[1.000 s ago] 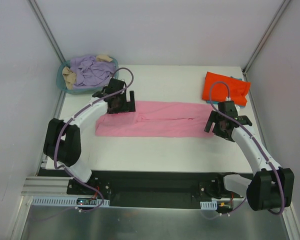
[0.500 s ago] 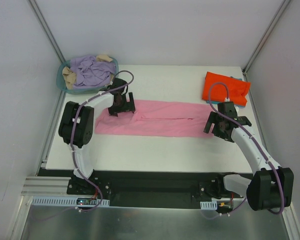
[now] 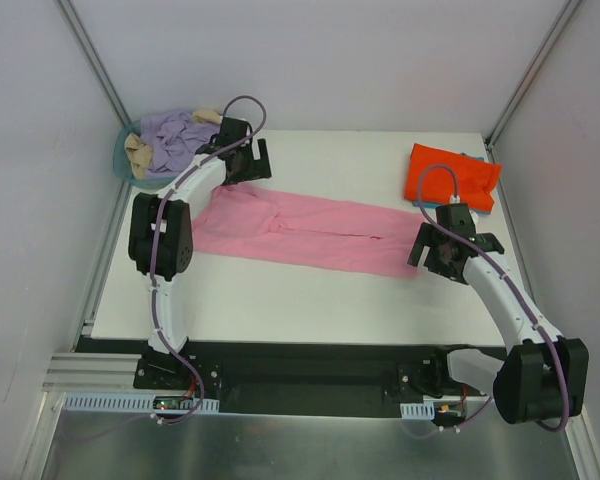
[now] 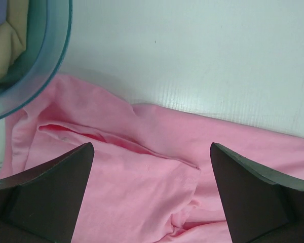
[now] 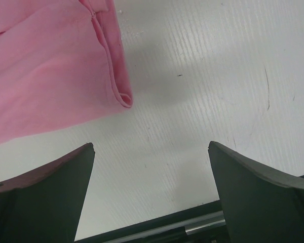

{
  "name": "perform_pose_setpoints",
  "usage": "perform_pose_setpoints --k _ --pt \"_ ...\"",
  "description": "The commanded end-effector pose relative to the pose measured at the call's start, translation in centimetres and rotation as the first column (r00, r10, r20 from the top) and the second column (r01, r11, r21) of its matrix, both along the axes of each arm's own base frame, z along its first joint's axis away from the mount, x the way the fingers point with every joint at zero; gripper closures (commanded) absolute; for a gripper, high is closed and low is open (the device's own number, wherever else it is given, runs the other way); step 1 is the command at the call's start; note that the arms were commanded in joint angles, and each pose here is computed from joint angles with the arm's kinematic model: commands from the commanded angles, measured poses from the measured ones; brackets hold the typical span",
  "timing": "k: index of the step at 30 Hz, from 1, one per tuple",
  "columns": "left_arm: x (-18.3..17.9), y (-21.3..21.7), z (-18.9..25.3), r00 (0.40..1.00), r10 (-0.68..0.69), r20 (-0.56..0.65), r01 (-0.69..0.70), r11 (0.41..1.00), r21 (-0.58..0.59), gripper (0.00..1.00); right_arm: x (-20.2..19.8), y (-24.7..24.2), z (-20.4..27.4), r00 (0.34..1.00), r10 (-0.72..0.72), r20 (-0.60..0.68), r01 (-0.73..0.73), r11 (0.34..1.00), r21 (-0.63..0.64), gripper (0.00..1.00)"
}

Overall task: Fold and stack the t-shirts
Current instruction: Fold the other side of the tshirt into a rectangle, then rotate the tshirt 90 degrees

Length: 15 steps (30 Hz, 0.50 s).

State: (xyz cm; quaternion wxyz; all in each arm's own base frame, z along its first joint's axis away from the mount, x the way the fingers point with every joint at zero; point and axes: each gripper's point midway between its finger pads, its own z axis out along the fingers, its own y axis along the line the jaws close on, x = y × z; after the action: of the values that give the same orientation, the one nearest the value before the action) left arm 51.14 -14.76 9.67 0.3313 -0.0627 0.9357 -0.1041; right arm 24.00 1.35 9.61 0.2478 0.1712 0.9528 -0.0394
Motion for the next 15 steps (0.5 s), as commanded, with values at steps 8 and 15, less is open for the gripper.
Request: perform_pose_setpoints --k 8,15 --pt "-6.7 -2.2 0.4 0.993 0.005 -0.120 -0.025 0.985 -0.171 0.01 3.6 4.7 1.7 0.987 0.114 0.117 -0.136 0.971 0.195 0.03" --pt "-13.8 -2.1 -0.7 0.982 0.102 -0.158 -0.125 0.982 -0.143 0.00 11.1 8.8 0.7 0.979 0.192 0.072 -0.204 0.948 0.246 0.03"
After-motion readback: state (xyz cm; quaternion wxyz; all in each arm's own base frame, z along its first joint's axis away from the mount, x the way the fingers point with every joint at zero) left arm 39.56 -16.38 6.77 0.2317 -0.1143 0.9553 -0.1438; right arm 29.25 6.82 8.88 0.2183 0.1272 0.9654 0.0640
